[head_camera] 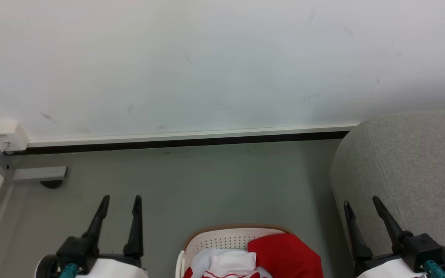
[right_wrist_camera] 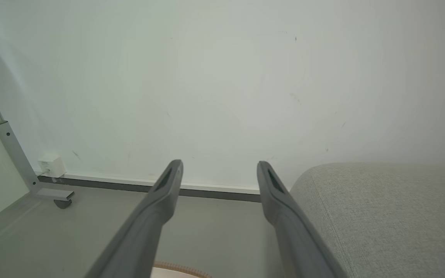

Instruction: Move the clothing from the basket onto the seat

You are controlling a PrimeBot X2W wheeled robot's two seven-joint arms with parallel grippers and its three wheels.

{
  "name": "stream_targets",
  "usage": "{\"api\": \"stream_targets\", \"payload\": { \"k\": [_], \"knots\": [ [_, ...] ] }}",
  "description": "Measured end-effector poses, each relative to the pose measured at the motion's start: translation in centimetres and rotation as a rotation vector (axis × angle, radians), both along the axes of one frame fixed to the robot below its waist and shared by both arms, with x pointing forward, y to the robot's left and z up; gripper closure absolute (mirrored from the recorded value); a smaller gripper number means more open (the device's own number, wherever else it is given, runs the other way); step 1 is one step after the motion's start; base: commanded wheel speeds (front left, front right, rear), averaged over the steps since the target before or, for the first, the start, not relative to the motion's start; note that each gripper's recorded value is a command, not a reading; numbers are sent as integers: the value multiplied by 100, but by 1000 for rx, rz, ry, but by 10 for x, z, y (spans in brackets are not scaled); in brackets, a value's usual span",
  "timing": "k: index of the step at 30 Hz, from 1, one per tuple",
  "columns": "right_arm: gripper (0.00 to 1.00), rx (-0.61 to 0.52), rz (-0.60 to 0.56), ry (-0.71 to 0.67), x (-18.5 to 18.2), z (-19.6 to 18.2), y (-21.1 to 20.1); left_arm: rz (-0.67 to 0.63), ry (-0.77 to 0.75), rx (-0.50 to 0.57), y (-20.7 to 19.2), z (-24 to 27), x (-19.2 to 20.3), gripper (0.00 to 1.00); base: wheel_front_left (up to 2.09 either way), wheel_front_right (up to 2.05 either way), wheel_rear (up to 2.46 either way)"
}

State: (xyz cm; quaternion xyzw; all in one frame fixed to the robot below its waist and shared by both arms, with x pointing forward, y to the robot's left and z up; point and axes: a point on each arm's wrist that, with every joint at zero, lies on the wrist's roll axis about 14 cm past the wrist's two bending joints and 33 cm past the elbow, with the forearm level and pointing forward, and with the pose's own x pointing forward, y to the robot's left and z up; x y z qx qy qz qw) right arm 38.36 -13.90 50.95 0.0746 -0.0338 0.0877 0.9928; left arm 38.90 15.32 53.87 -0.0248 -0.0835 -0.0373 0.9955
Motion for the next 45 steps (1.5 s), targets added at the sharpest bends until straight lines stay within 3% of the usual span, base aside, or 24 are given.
{"api": "stream_targets", "payload": {
  "k": [8,45],
  "knots": [
    [0,-39,2,-21,0,2,0,-2,-12,43,-1,0,0,0,0,0,0],
    [0,-28,-45,-9,-1,-1,-16,-43,8,7,-13,-7,10,0,0,0,0]
  ]
}}
